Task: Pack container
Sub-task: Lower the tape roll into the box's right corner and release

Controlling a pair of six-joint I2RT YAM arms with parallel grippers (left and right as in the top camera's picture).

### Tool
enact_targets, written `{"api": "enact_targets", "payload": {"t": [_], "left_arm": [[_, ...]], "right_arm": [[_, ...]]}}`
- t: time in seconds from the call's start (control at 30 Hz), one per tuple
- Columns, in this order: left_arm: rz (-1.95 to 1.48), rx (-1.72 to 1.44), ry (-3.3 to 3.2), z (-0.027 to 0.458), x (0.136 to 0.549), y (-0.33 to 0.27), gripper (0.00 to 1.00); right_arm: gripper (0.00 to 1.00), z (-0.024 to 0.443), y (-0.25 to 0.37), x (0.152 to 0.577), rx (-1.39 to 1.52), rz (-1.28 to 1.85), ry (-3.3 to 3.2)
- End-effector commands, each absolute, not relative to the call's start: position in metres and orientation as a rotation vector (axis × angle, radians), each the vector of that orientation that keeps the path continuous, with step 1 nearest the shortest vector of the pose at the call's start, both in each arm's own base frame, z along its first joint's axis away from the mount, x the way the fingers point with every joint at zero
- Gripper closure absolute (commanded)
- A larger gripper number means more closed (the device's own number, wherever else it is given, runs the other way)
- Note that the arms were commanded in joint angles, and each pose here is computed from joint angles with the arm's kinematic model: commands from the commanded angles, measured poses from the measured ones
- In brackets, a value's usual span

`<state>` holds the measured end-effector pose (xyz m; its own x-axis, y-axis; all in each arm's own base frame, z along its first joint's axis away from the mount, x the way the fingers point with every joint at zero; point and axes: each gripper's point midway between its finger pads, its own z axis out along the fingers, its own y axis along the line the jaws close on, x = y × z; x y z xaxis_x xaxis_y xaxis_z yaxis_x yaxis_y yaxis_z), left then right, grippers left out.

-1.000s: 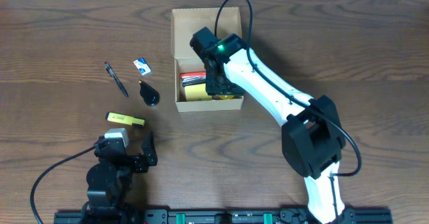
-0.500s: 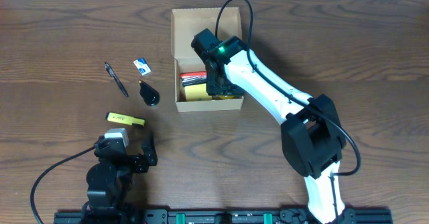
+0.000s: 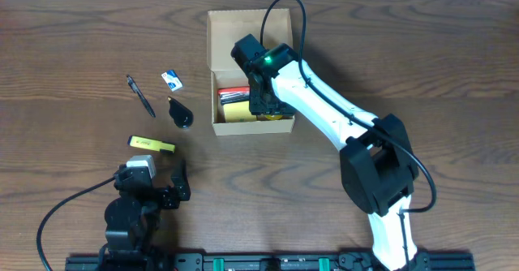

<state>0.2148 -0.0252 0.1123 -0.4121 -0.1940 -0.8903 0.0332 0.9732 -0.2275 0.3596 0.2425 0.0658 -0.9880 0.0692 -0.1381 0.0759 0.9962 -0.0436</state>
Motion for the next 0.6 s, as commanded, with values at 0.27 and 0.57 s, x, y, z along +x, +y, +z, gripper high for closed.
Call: {"api": "enact_targets", "payload": {"t": [0.27, 0.57], "left_arm": [[-0.236, -0.117, 1.989, 0.1059, 0.2153, -0.0237, 0.05], [-0.236, -0.117, 1.989, 0.1059, 0.2153, -0.0237, 0.05]], "right_arm": [[0.43, 0.0586, 0.239, 0.361, 0.103, -0.09, 3.015], [0.39, 0.0586, 0.239, 0.361, 0.103, -0.089, 3.015]]}}
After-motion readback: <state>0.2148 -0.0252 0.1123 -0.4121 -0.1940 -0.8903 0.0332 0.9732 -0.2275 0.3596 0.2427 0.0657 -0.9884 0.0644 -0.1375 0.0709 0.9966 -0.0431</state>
